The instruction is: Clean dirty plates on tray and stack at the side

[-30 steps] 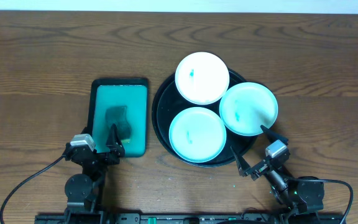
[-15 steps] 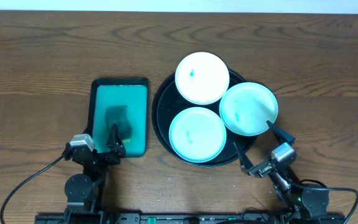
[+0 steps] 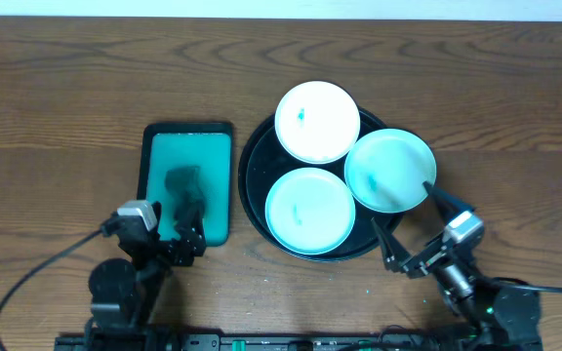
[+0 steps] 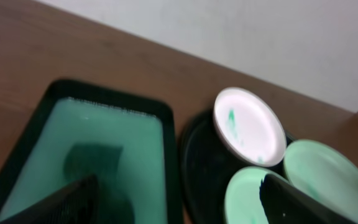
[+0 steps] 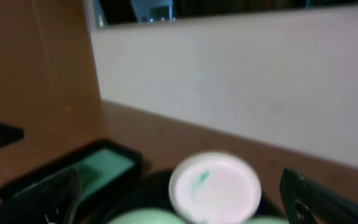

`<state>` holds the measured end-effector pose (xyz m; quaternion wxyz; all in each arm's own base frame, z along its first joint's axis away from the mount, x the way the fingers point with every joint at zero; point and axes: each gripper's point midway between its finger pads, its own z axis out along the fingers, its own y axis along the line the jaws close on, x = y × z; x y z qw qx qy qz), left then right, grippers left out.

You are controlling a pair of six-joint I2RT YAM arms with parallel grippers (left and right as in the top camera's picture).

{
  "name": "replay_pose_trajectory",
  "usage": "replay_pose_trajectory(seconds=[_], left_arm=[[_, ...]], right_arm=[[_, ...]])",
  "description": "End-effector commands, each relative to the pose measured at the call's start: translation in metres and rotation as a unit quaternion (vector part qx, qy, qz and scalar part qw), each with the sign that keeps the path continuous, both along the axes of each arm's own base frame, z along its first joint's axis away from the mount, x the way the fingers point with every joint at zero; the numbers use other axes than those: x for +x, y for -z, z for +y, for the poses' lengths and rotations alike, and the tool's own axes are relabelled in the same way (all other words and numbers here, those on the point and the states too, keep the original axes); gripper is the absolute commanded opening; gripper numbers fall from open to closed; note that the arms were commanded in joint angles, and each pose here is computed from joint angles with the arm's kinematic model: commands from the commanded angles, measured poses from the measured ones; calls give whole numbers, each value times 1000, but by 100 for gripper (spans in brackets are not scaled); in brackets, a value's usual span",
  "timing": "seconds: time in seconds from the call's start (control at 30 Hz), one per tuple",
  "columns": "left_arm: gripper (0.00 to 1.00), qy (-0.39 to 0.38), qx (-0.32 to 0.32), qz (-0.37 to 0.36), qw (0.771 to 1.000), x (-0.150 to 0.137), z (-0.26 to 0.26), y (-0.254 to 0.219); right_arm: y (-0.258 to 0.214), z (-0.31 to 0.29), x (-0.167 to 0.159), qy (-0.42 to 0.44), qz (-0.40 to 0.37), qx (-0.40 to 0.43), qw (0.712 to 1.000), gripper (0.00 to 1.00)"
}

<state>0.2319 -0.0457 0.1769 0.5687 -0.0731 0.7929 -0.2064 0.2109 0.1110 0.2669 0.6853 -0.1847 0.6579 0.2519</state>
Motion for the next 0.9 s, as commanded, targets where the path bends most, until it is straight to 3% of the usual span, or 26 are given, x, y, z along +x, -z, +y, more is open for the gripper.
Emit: replay_pose_trajectory(seconds=[0.0, 0.13, 0.2, 0.27, 0.47, 0.6, 0.67, 0.8, 0.83, 0.87], left_arm=[[83, -4, 5, 90, 996, 4, 1, -35], [83, -2, 13, 243, 970, -1, 1, -47], [83, -2, 16, 296, 955, -3, 1, -48], [83, 3, 26, 338, 941, -4, 1, -46], [83, 24, 49, 396, 917, -13, 1, -27], [83, 25, 50, 409, 911, -19, 2, -24], [82, 24, 49, 403, 913, -19, 2, -26], [83, 24, 49, 393, 918, -19, 2, -30], [83, 24, 50, 393, 918, -19, 2, -30], [83, 24, 50, 394, 917, -20, 2, -30]], right_arm=[[-40, 11, 12, -33, 58, -26, 997, 99], [-44, 31, 30, -94, 221, -32, 970, 99], [-42, 33, 43, -98, 261, -33, 960, 99], [-33, 42, 58, -117, 310, -10, 943, 99], [10, 68, 53, -190, 390, -23, 901, 99], [98, 78, 30, -144, 518, -143, 831, 99], [137, 73, 26, -74, 566, -203, 795, 99], [186, 49, 38, 93, 617, -241, 744, 99], [207, 43, 36, 133, 651, -233, 710, 99], [216, 41, 36, 144, 663, -232, 697, 99]])
